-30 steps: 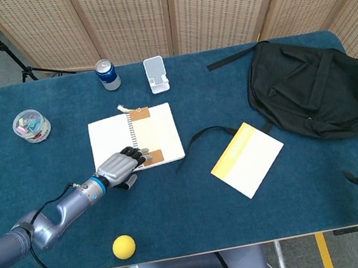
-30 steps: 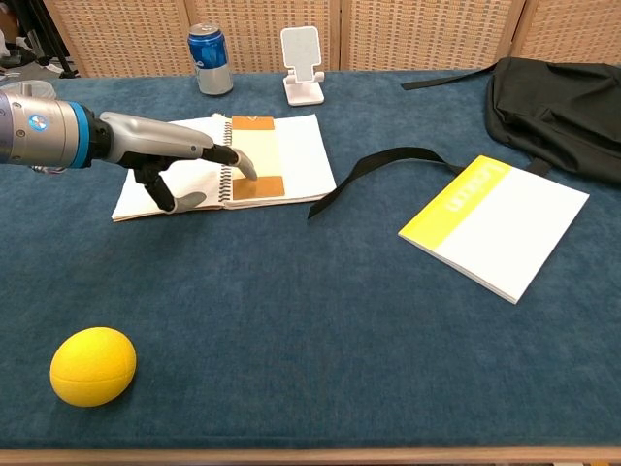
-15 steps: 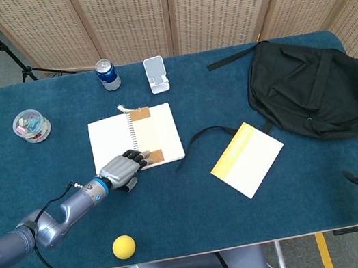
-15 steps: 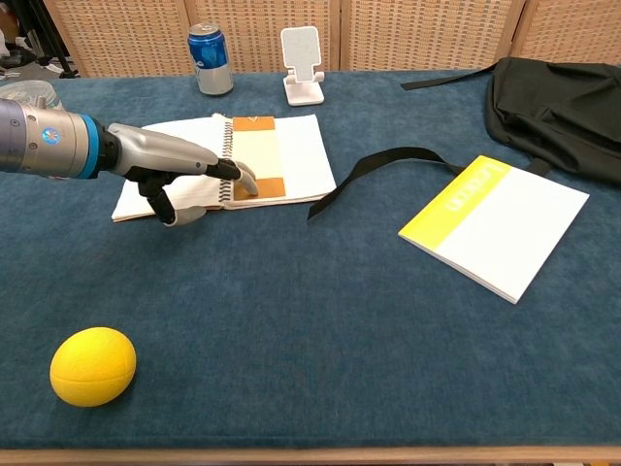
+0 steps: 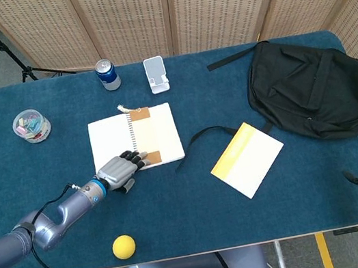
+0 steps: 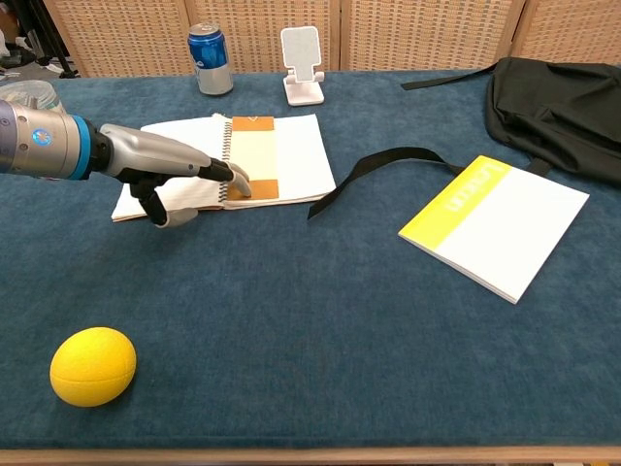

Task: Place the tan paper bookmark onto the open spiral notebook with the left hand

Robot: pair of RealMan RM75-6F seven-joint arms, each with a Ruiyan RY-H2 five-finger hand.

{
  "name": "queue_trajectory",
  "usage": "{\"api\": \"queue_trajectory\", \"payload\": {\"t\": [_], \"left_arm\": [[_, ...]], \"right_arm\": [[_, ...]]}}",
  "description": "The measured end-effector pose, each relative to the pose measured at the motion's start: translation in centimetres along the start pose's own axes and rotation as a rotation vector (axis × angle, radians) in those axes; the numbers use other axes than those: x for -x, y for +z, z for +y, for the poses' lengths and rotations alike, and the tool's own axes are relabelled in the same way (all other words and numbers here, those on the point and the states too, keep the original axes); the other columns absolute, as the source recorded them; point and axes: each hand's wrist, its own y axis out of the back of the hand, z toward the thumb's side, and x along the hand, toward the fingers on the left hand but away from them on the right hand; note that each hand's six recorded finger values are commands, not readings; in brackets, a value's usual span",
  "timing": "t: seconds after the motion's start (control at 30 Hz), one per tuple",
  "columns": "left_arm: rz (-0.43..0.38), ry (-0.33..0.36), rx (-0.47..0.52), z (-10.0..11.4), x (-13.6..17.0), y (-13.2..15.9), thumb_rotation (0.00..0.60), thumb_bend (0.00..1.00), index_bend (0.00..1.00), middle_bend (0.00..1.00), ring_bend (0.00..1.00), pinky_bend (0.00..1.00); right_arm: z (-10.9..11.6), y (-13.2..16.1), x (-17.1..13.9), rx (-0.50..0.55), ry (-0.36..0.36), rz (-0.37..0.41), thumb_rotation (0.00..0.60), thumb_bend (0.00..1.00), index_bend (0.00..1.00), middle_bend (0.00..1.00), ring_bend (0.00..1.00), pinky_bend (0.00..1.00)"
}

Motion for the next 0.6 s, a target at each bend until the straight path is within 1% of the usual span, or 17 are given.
{"api": "queue_trajectory", "payload": {"t": [0.6], "left_arm": [[-0.006,-0.005,0.014,-0.17,0.00,0.34,0.600,0.61,0.02,0.00,0.00,0.00]], "right_arm": [[0.13,-0.05,-0.04,0.004,-0.001,0.000,0.600,0.00,0.00,0.00,0.00,0.00]]}}
